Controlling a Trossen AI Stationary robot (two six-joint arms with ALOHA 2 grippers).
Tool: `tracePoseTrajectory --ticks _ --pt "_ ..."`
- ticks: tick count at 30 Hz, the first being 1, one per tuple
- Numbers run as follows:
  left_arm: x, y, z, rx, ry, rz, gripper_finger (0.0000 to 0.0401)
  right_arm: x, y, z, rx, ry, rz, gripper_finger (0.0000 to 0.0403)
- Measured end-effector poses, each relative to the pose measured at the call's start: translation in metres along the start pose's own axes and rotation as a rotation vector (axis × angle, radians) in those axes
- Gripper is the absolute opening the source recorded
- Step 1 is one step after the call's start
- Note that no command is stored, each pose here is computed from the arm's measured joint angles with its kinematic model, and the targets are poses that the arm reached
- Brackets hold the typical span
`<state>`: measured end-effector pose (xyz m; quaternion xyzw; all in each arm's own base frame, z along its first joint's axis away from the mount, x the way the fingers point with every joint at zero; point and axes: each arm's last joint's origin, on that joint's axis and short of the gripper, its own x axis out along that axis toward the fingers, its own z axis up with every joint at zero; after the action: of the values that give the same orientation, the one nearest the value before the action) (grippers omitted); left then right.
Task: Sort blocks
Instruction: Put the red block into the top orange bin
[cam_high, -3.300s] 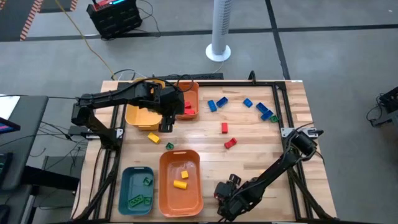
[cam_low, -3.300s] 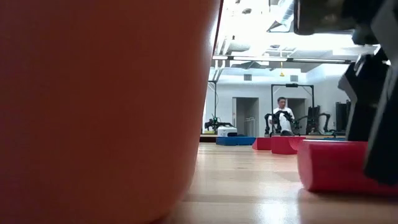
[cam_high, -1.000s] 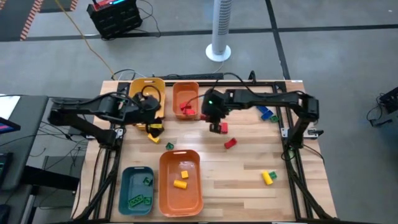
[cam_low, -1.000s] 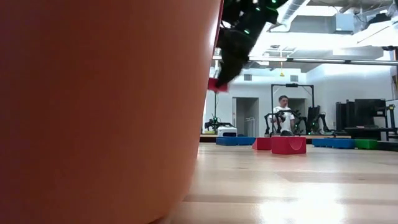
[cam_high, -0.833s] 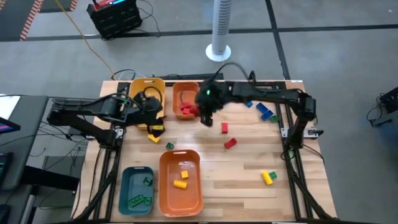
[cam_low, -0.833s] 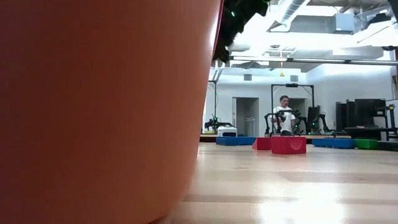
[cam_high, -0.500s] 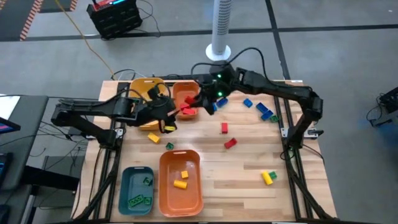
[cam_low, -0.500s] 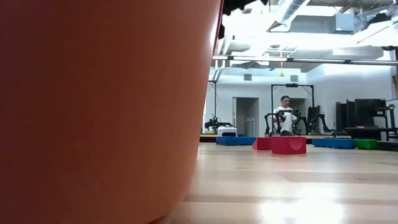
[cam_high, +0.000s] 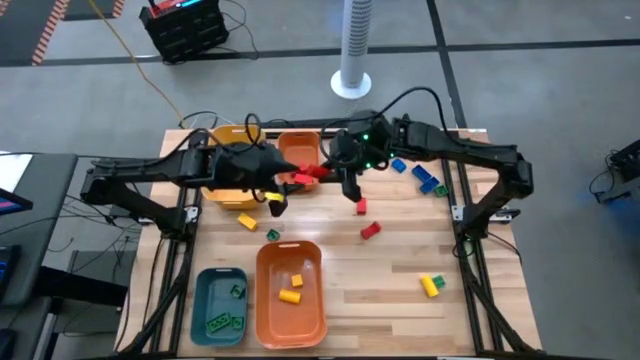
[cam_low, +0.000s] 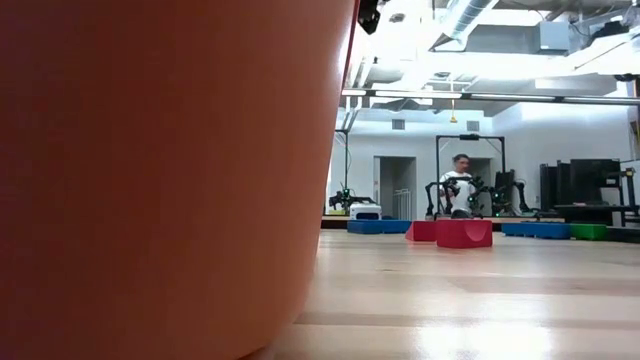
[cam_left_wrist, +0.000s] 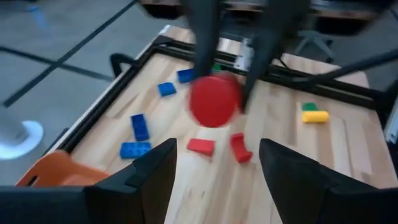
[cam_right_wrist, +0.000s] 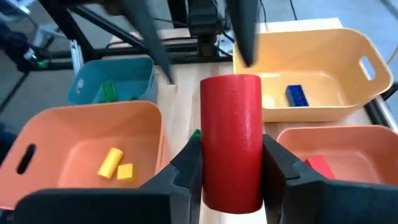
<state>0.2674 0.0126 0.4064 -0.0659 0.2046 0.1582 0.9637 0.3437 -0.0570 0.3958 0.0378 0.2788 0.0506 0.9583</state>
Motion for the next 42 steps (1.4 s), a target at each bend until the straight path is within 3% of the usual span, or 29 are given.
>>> tracePoseTrajectory --ticks 17,28,33,37,42 --pt "0.009 -0.005 0.006 -0.031 -0.051 -0.1 0.021 0.02 0.016 0.001 -0.085 -0.01 -0.017 0.0109" --pt "0.008 -0.005 0.005 -0.013 -0.04 -0.107 0.0048 0.021 0.016 0.002 -0.089 -0.017 -0.016 0.0113" --pt "0.008 -0.004 0.005 -0.005 -0.034 -0.106 0.0003 0.021 0.016 0.002 -0.093 -0.02 -0.017 0.0131" --pt "0.009 -0.003 0.007 -0.032 -0.058 -0.102 0.0022 0.021 0.014 0.002 -0.092 -0.018 -0.022 0.0131" --pt "0.007 -0.001 0.011 -0.033 -0.075 -0.104 0.0093 0.019 0.01 0.002 -0.085 -0.015 -0.032 0.0129"
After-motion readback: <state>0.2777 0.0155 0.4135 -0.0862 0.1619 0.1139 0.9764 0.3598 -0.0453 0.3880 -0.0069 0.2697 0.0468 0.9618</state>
